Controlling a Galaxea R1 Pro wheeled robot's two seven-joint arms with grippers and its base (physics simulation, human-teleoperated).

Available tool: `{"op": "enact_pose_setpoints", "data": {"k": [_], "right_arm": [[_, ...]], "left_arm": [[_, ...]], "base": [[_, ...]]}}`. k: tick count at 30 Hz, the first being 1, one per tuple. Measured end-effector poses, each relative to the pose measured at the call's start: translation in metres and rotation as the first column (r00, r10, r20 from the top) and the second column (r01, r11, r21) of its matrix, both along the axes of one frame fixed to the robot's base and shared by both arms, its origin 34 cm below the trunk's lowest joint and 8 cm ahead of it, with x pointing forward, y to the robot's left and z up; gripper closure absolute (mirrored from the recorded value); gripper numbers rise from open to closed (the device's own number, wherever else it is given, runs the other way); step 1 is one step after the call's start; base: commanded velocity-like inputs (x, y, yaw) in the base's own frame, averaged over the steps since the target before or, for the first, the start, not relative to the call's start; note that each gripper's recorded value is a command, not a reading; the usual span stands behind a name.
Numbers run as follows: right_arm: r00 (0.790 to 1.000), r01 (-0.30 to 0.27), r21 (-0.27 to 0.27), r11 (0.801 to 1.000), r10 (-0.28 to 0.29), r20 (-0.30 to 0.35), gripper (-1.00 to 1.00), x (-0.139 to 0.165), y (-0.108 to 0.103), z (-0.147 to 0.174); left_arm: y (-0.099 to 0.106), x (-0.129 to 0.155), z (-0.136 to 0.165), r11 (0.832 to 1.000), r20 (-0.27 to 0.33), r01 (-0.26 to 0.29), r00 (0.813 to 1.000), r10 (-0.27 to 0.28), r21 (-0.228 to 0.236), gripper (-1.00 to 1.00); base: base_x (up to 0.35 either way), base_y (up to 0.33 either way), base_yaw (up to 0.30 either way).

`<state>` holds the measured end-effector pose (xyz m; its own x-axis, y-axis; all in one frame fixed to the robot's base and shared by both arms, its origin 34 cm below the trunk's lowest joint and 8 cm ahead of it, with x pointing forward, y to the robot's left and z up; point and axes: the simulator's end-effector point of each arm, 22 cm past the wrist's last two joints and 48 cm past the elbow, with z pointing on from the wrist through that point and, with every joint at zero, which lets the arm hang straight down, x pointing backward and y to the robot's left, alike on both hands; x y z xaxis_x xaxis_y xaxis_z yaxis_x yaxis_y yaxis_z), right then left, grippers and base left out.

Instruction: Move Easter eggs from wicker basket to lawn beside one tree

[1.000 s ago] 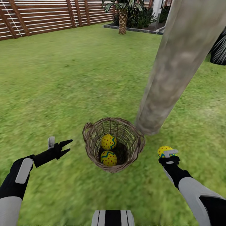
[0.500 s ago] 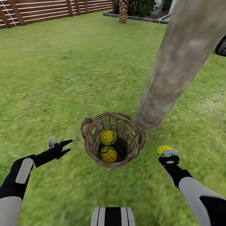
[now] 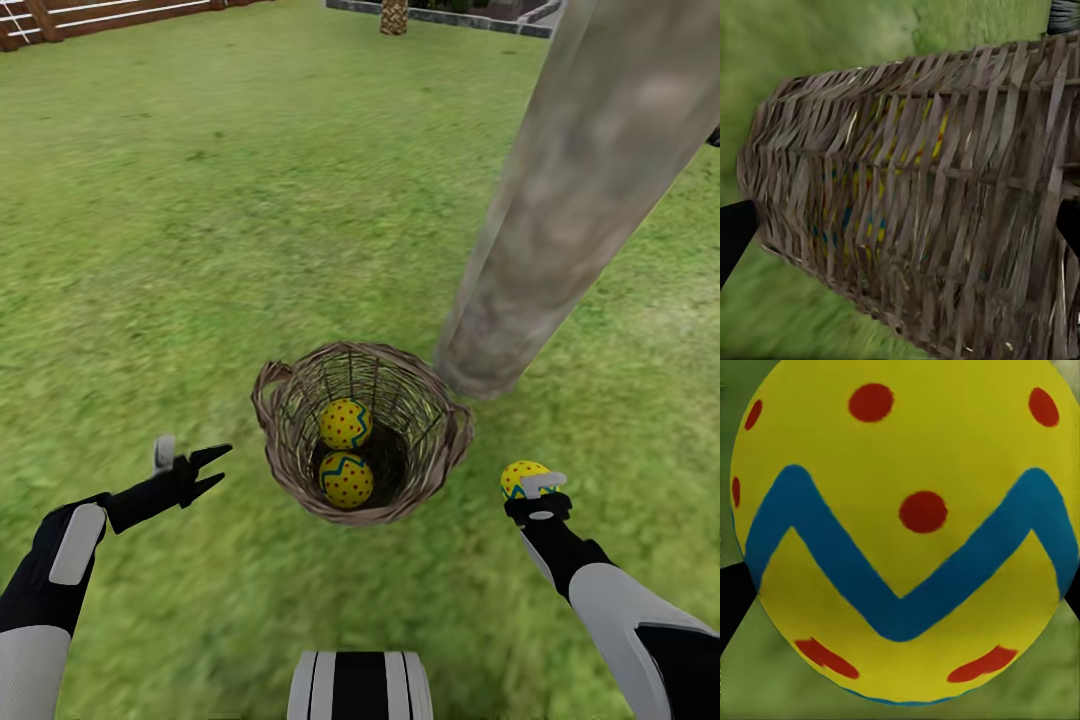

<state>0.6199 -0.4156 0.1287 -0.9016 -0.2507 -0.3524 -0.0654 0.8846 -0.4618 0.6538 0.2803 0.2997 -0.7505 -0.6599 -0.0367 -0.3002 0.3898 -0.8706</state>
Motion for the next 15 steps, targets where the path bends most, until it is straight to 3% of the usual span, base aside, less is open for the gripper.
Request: {"op": "enact_pose_setpoints", "data": {"k": [10,15], "right_arm": [[0.999,-0.012,-0.008,1.000,0.012,-0.038,1.00,-0.013,0.000,-0.021],[1.000,-0.009,-0.030,0.999,0.009,-0.025,1.00,-0.008,-0.005,-0.023]], "left_arm": [[-0.001,-0.008,-0.024,1.000,-0.039,-0.001,0.999,0.001,-0.001,-1.00],[-0.002,-0.012,-0.035,1.000,-0.057,0.002,0.998,-0.002,0.000,-1.00]], "base": [[0.000,0.000,0.000],[0.000,0.000,0.000]]}}
